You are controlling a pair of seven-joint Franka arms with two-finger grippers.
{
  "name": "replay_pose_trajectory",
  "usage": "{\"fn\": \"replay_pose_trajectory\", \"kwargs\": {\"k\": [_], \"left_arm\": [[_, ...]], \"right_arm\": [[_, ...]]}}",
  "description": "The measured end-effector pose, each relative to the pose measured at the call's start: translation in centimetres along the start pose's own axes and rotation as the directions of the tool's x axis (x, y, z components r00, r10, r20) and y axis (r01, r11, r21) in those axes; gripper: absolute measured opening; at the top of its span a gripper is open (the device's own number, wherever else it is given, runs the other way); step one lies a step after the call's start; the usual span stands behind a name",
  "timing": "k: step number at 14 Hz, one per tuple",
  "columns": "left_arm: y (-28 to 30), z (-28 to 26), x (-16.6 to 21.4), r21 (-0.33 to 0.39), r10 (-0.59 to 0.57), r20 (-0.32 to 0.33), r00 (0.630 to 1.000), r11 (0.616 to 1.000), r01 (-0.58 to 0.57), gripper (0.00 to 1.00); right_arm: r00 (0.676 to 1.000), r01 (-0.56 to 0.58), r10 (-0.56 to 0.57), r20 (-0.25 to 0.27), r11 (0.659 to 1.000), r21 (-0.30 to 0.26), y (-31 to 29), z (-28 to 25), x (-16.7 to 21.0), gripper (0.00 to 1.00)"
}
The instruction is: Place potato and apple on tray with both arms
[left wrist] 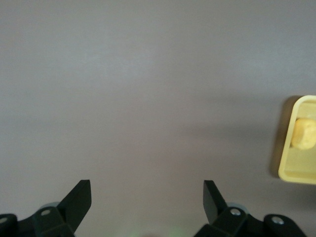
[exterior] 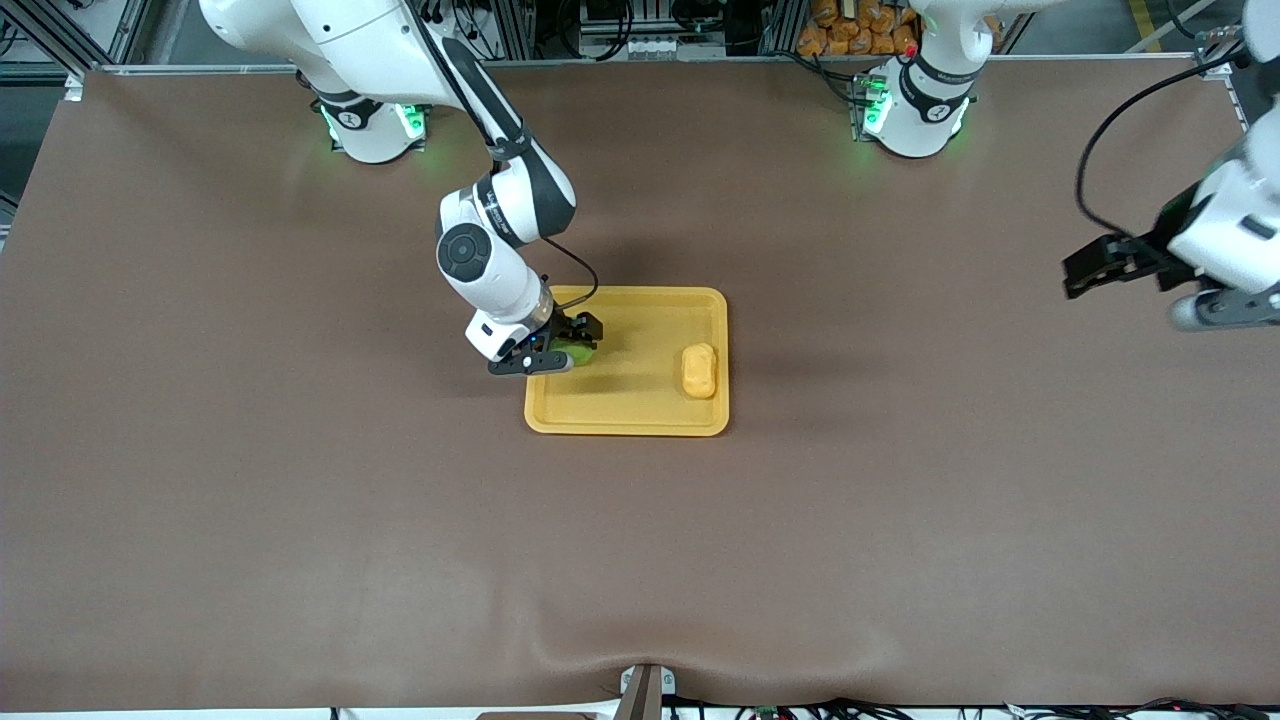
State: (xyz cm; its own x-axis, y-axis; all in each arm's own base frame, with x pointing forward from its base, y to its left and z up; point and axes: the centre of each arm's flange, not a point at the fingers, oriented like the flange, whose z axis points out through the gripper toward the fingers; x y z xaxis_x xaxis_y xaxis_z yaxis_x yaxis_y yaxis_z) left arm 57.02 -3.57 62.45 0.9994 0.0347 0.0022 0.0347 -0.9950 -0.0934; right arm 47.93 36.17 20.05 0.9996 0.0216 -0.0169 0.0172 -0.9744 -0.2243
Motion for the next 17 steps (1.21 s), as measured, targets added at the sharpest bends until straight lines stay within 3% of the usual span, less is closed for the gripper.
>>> {"fn": "replay_pose_trajectory", "kwargs": {"k": [5,8,17], "left_arm": [[-1.3,-2.0,-1.7,-0.001,0.001,-0.01,1.0,1.0,-0.001,1.0],[-1.1,-3.2,-2.7,0.003,0.003,-0.014,1.0,1.0,-0.003,1.0],[-0.3,-5.1,-6.7,-0.034,0.013,-0.02,1.0,0.999,-0.013,1.0]], "right_arm": [[1.0,-0.002,0.002,-0.011,1.0,0.004,-0.2,-0.2,0.4,1.0],[0.999,-0.032,0.033,-0.027,0.999,0.022,0.0,-3.0,1.9,1.0],[0.969,-0.24,0.243,-0.041,0.968,0.072,11.8,-19.7,8.0,1.0]]}}
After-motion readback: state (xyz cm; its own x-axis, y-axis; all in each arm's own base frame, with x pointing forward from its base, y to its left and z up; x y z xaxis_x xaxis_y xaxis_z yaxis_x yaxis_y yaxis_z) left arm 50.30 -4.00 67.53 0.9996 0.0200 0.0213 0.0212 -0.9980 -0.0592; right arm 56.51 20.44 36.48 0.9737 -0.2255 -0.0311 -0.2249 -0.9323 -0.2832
